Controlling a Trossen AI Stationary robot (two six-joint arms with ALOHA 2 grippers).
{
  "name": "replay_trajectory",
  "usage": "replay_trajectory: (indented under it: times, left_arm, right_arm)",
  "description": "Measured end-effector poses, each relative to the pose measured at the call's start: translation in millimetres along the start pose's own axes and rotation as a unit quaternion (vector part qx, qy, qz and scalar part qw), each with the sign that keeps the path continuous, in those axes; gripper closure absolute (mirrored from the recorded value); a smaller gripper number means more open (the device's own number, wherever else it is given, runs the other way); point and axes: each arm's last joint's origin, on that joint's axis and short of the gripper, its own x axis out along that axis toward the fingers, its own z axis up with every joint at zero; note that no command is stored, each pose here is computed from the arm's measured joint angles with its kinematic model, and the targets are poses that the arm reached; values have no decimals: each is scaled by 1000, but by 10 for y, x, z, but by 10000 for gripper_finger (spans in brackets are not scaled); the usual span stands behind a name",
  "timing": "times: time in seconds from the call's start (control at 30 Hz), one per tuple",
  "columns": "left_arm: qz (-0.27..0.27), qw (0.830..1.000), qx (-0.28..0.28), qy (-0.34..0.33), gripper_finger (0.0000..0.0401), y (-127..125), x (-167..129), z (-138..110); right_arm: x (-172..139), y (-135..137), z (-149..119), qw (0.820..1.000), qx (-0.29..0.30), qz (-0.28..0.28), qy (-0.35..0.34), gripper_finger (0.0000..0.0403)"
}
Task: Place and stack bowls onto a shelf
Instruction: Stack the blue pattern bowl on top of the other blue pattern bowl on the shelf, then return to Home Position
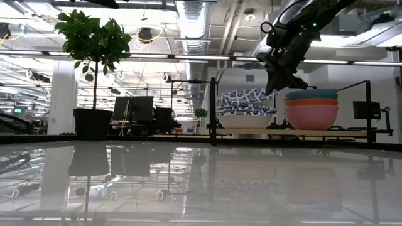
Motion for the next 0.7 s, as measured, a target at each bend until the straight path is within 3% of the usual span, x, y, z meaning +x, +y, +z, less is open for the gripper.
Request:
replay_trajectory:
  times: [0.27, 0.5, 0.7]
  left_arm:
    - [0, 1000, 0, 0, 156, 0, 0, 0]
    - [0, 1000, 0, 0, 156, 0, 0, 0]
    - [0, 1000, 0, 0, 156, 0, 0, 0]
  right_arm:
    - [10, 52, -4, 999, -50, -9, -11, 269]
    - [7, 35, 1, 998, -55, -21, -15, 186]
    - [-62, 16, 61, 998, -47, -25, -24, 162]
